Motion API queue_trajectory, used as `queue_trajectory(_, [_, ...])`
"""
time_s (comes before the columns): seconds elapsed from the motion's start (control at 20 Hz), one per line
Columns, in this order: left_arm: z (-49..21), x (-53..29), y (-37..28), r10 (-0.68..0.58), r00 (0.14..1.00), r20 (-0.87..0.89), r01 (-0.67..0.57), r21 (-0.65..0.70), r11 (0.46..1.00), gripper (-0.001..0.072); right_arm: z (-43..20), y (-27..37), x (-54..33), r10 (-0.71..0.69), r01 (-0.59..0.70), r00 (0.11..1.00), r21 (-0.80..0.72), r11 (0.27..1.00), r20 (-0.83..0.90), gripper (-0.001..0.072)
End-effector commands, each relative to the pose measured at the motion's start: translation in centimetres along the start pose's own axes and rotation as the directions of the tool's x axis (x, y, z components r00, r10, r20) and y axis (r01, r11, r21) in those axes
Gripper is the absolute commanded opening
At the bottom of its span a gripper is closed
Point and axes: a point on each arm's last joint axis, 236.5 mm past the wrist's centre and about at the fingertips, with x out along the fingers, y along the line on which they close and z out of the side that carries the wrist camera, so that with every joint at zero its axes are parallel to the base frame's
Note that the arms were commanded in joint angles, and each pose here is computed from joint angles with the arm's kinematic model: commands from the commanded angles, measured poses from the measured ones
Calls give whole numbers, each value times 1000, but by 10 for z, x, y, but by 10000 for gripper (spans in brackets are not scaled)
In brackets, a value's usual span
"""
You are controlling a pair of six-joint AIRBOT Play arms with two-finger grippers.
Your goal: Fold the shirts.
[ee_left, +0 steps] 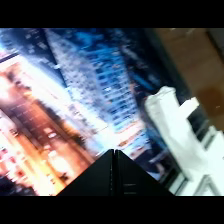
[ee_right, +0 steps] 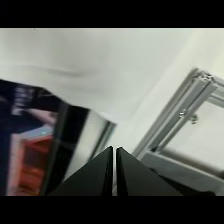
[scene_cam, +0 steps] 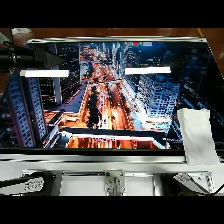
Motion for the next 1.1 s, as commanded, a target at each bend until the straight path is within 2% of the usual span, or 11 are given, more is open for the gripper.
queue_trajectory(0.0, [-33, -5, 46, 205, 968, -142, -205, 15, 979, 41, 8, 105, -78, 371, -348, 908, -142, 927, 197, 556])
queue_trajectory(0.05, [-43, -7, 59, 269, 946, -182, -267, 39, 963, 41, 17, 149, -113, 544, -488, 791, -248, 837, 280, 681])
queue_trajectory(0.15, [-62, -13, 90, 438, 859, -264, -436, 69, 897, 42, 3, 225, -181, 809, -665, 520, -464, 585, 275, 681])
queue_trajectory(0.2, [-72, -16, 102, 517, 800, -305, -519, 80, 851, 42, -10, 246, -190, 846, -686, 478, -502, 527, 234, 680])
queue_trajectory(0.25, [-84, -19, 109, 578, 738, -349, -574, 127, 809, 42, -27, 258, -176, 832, -661, 526, -531, 530, 175, 680])
queue_trajectory(0.35, [-104, -17, 112, 671, 612, -418, -620, 273, 736, 71, -57, 250, -108, 624, -449, 776, -609, 654, 98, 680])
queue_trajectory(0.4, [-111, -9, 108, 687, 582, -434, -609, 327, 723, 268, -65, 231, -72, 435, -268, 894, -652, 709, 106, 680])
queue_trajectory(0.45, [-116, 3, 102, 680, 583, -445, -593, 338, 730, 603, -67, 211, -50, 262, -101, 955, -678, 728, 140, 681])
queue_trajectory(0.5, [-120, 15, 97, 674, 587, -448, -588, 335, 736, 714, -67, 200, -38, 129, 43, 973, -700, 713, 192, 681])
queue_trajectory(0.7, [-137, 44, 103, 657, 570, -493, -576, 331, 748, 714, -79, 214, -24, 20, 229, 954, -767, 600, 300, 681])
queue_trajectory(1.05, [-125, 45, 112, 668, 593, -450, -617, 278, 736, 714, -118, 236, -10, 45, 179, 972, -846, 502, 232, 680])
